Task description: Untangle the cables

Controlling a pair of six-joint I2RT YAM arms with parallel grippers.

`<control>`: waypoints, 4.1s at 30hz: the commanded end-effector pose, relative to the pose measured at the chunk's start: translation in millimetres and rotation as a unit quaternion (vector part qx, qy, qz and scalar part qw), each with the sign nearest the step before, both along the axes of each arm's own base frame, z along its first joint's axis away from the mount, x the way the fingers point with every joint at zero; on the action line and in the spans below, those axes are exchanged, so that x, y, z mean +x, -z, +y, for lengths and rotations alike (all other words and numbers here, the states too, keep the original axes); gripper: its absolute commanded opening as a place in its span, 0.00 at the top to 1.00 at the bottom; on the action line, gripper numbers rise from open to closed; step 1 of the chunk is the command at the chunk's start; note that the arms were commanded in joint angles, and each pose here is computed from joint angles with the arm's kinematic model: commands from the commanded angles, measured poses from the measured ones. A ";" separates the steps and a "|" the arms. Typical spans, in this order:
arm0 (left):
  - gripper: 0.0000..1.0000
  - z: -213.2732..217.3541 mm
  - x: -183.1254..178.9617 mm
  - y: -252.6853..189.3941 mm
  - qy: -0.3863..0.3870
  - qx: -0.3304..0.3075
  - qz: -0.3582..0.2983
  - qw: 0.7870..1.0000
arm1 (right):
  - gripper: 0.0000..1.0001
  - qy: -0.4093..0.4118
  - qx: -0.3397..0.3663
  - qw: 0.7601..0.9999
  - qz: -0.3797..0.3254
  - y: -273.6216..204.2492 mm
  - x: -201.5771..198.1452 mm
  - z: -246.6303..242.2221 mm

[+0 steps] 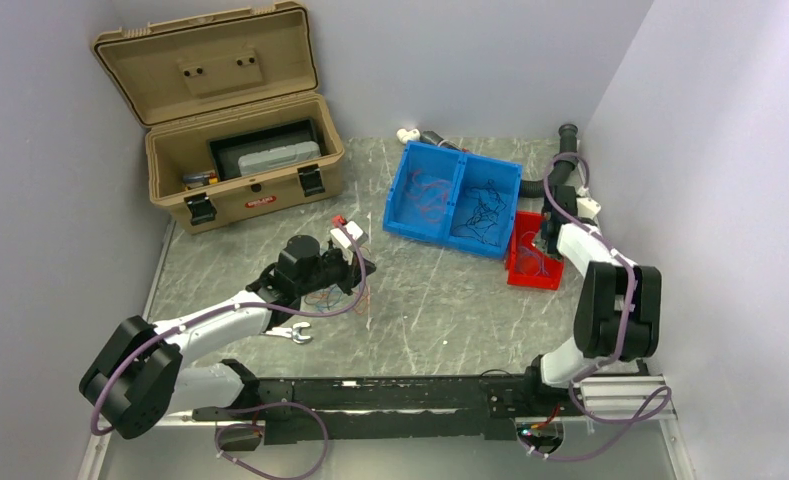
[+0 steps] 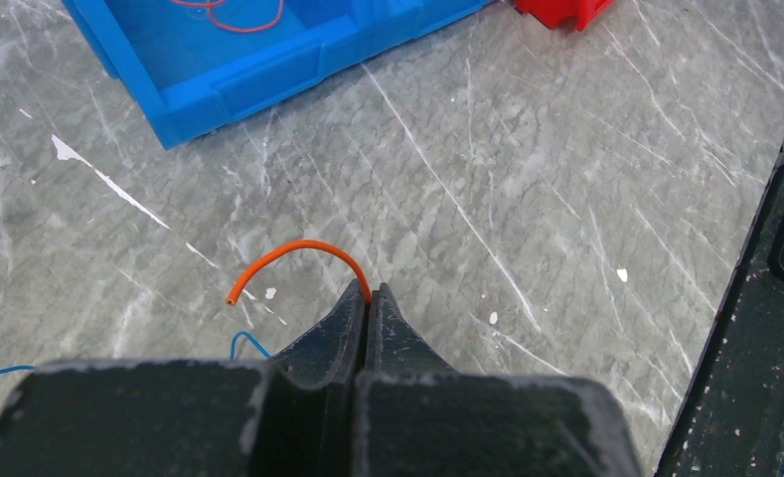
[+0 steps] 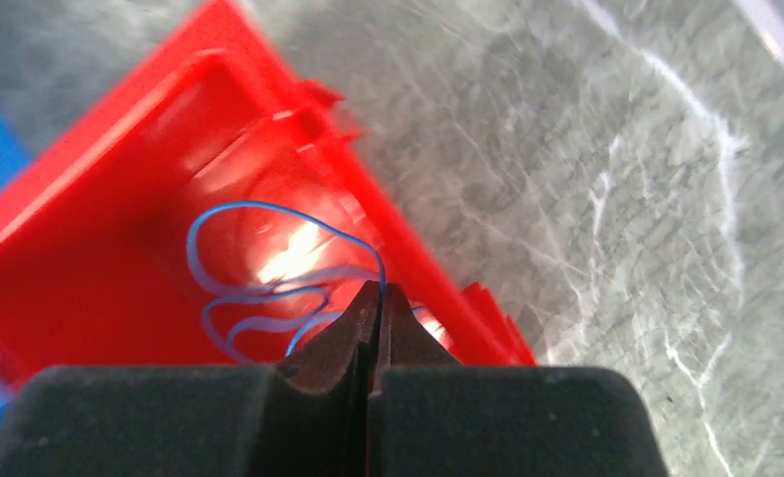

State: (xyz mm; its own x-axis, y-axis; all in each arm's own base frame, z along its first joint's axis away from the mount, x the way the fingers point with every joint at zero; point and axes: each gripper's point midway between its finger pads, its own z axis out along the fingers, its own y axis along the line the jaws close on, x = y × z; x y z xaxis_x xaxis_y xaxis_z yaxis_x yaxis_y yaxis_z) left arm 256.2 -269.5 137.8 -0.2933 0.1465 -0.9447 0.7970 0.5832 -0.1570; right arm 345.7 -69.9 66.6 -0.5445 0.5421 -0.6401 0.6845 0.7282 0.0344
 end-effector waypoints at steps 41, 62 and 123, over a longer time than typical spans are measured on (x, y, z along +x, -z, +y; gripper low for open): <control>1.00 -13.8 -15.2 -99.6 0.031 -0.091 -0.019 0.995 | 0.24 -0.631 0.216 0.688 -0.285 -145.3 -72.4 320.7; 1.00 -49.8 -56.6 -225.0 0.148 -0.185 0.050 0.970 | 0.14 -0.675 0.145 0.590 -0.419 -185.2 -117.7 400.7; 0.28 88.5 28.3 81.7 -0.249 -0.086 0.310 0.913 | 1.00 -0.433 0.102 0.718 -0.536 -504.8 -49.3 273.1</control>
State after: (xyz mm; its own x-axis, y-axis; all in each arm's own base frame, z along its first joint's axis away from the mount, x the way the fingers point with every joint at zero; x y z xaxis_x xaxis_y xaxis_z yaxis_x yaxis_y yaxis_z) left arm 276.4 -160.9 47.2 -0.7614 -0.2725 -0.5882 0.1091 0.8405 -0.5307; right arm 293.8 217.8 544.8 -0.0641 0.4505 -0.8905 -0.5455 0.7314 0.4093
